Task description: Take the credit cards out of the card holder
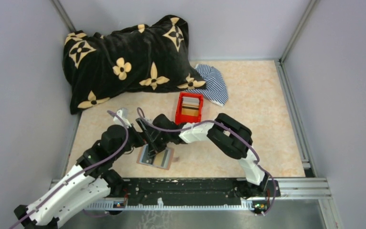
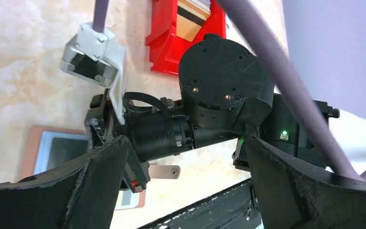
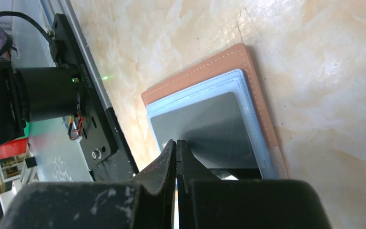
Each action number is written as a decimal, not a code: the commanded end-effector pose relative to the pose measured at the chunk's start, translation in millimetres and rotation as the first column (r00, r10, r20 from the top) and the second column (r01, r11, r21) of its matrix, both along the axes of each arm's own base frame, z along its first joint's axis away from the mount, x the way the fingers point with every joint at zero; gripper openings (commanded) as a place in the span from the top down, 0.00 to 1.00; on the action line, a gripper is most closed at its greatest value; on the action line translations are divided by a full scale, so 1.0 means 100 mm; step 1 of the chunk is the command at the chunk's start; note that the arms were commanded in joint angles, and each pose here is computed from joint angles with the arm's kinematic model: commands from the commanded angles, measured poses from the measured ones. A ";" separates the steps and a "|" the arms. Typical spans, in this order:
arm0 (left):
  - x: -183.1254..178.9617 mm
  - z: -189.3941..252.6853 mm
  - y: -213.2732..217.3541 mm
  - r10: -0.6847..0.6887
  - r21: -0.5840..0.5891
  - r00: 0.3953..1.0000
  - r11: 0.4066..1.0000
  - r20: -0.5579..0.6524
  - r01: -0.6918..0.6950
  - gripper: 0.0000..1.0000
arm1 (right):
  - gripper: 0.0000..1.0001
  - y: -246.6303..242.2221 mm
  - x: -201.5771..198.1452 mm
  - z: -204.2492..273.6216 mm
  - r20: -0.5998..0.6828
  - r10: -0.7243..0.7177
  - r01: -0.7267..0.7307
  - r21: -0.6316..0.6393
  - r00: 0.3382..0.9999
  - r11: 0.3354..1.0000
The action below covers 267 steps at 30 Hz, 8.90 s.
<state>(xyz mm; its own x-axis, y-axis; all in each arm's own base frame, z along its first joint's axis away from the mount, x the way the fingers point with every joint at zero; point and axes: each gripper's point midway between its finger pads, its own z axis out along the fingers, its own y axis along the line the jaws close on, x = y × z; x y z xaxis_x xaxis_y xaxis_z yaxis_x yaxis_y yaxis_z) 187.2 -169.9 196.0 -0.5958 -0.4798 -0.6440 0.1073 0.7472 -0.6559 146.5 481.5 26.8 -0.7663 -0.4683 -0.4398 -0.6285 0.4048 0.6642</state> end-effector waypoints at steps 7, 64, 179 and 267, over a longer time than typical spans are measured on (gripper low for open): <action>0.10 -0.43 0.00 0.043 -0.015 0.999 0.999 0.024 -0.043 0.01 | 1.00 -0.11 0.20 0.36 0.054 -0.072 0.068 0.079 0.996 0.995; 0.97 0.06 0.47 0.155 -0.019 0.988 0.988 -0.023 -0.156 0.01 | 1.00 -1.08 -0.20 -0.26 0.051 -0.062 0.072 -0.226 0.997 0.971; -0.08 -1.10 -0.05 -0.221 -0.477 0.971 0.866 -0.094 0.151 0.22 | 1.00 -0.80 0.37 0.52 0.159 -0.202 0.216 -0.074 0.966 0.974; -0.03 -1.30 -0.07 -0.240 -0.443 0.930 0.891 -0.278 0.097 0.29 | 0.60 -1.05 0.29 0.09 -0.023 -0.357 0.351 -0.142 0.934 0.926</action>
